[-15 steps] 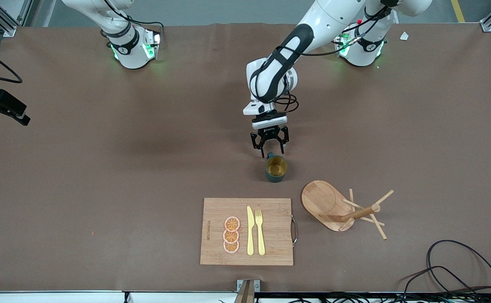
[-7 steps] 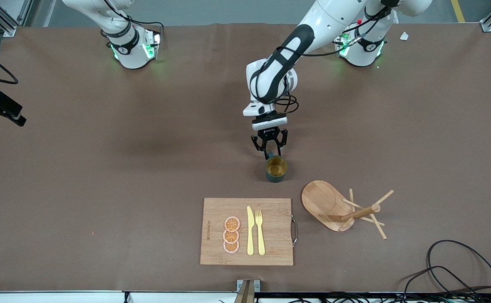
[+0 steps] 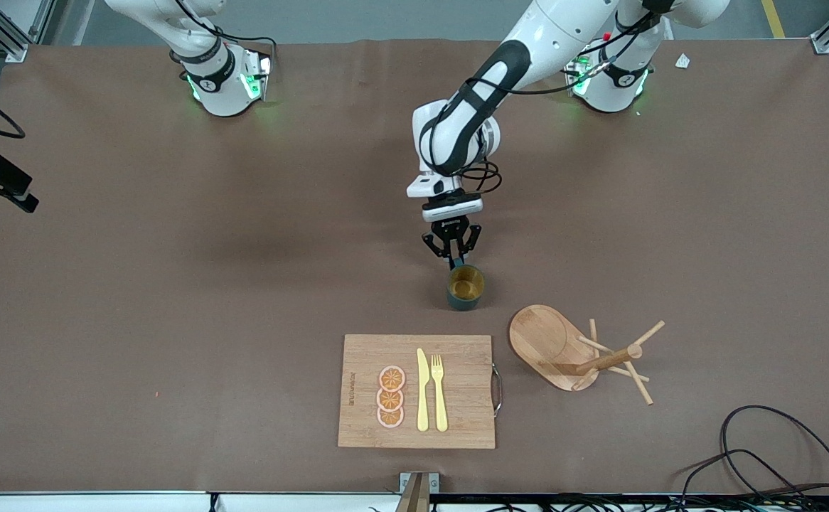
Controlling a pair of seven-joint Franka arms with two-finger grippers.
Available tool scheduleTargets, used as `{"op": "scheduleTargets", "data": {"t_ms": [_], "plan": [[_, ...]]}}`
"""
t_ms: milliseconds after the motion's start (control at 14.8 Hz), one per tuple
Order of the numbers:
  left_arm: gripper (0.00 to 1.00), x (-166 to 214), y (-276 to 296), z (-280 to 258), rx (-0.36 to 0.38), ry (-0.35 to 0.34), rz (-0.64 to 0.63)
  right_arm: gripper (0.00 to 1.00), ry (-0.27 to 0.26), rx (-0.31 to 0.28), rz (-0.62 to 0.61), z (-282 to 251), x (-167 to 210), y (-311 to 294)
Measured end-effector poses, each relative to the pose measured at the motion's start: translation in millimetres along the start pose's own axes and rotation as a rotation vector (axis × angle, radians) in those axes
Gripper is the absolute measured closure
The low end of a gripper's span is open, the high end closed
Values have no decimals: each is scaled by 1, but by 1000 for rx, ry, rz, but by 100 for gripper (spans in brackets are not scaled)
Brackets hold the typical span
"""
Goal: Pass cup and hang on rack
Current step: 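Lower the left gripper onto the mug handle and close it, then lift the mug by its handle with the left gripper toward the rack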
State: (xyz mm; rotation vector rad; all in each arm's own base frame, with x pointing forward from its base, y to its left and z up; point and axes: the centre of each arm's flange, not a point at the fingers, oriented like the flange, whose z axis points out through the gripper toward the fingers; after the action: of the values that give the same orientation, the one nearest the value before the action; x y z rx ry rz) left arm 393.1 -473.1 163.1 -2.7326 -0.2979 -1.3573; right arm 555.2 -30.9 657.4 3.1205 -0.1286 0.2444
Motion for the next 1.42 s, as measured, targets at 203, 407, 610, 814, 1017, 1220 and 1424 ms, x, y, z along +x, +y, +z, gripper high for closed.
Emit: {"op": "scheduleTargets", "data": {"t_ms": [203,407,610,814,1017,1220,1424], "plan": [[79,22,19,-6,28,-43,-94,0,1,0,-2,-1,0,-1],[79,70,55,-28,85,-187,-222,0,1,0,-4,0,0,-2],[79,139,79,-50,136,-315,-359,0,0,1,-6,0,0,-3],[79,207,86,-67,166,-477,-529,0,0,1,-6,0,0,-3],[79,273,57,-51,177,-666,-675,0,0,1,-7,0,0,-3],[79,338,-1,-16,154,-853,-823,0,0,2,-14,0,0,-7],[79,382,-55,17,108,-1008,-980,0,0,2,-17,0,0,-9]]}}
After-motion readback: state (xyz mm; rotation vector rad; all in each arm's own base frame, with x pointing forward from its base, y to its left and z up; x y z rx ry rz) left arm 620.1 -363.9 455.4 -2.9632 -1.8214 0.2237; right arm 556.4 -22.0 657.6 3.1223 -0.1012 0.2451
